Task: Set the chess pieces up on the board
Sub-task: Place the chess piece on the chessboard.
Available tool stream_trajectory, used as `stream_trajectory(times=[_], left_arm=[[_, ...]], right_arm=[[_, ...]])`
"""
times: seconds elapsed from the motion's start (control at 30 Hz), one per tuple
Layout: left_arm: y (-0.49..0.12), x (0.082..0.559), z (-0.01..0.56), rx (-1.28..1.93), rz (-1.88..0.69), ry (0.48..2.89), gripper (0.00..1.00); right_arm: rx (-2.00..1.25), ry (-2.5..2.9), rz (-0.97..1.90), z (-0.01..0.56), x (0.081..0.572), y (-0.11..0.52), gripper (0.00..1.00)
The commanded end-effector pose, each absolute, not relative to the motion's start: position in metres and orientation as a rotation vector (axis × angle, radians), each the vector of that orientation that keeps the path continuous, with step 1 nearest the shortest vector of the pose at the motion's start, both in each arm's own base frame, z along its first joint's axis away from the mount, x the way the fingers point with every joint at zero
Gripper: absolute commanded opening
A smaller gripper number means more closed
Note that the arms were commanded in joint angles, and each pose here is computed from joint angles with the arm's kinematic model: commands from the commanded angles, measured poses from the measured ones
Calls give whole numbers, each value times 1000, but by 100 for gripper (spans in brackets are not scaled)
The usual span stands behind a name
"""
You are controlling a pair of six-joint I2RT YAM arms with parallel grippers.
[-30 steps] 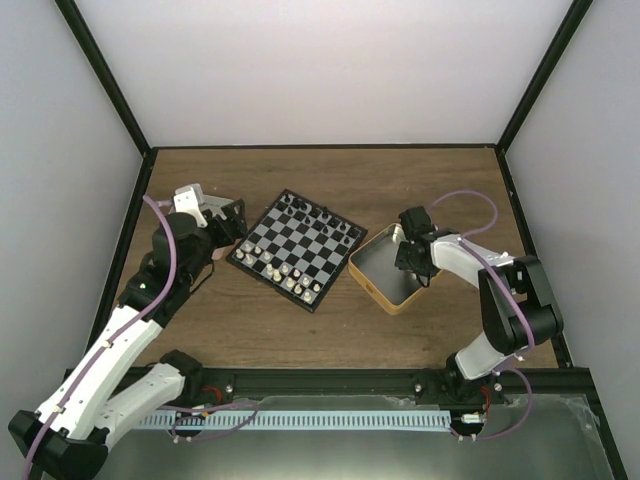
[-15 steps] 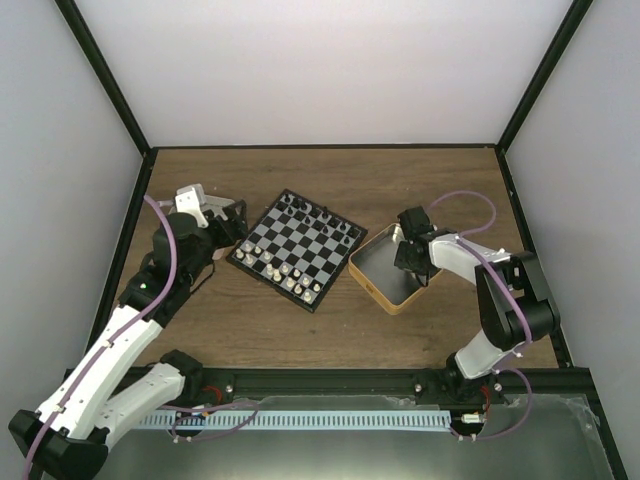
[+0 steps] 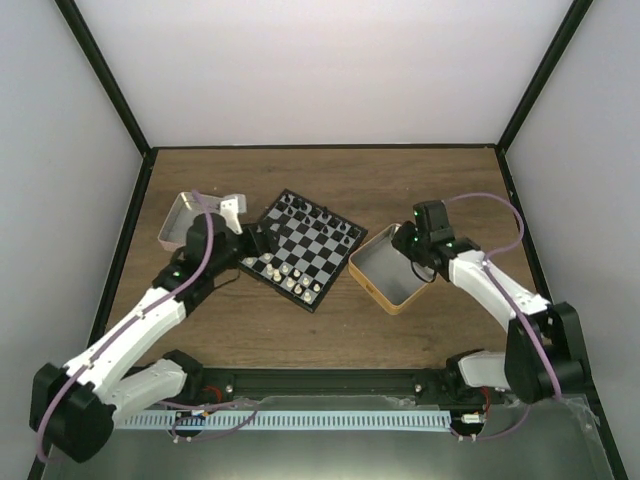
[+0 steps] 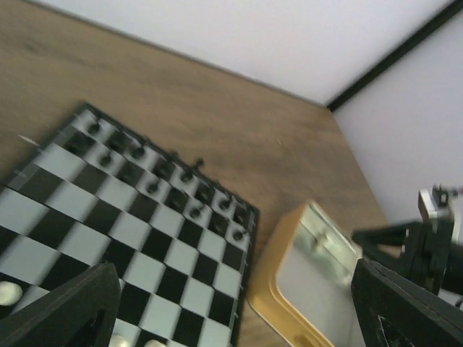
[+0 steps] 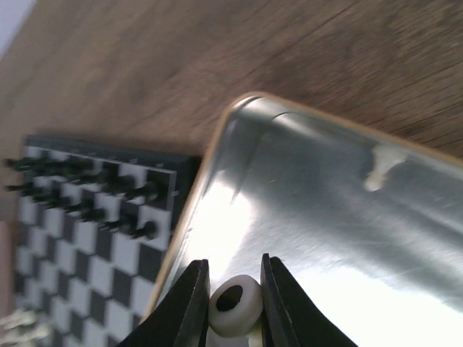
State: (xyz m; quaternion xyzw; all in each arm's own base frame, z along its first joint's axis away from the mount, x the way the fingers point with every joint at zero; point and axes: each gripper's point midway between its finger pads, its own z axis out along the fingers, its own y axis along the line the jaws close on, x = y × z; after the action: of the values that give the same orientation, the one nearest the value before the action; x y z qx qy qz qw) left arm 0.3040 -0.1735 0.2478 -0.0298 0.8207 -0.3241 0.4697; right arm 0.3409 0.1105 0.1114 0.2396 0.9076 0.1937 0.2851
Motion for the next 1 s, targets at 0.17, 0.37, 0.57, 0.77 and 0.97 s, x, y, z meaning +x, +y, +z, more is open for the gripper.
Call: stream_trajectory(times=[0.17, 0.37, 0.57, 0.77, 0.97], left_arm=[[-295, 272, 233, 257, -1077, 1944, 89], [-352, 255, 223, 378, -1163, 1848, 87], [-383, 251, 215, 374, -1170, 1819, 76], [-400, 251, 216, 351, -1184, 1787, 62], [-407, 243, 209, 368, -1202, 1755, 54]], right_arm=[[952, 2232, 1251, 155, 317, 162, 13], [1085, 2137, 1628, 176, 295, 183, 13], [1192, 2056, 1796, 189, 279, 185, 13], [1220, 2043, 1889, 193, 270, 188, 14], [1205, 2049, 1945, 196, 266, 193, 15]])
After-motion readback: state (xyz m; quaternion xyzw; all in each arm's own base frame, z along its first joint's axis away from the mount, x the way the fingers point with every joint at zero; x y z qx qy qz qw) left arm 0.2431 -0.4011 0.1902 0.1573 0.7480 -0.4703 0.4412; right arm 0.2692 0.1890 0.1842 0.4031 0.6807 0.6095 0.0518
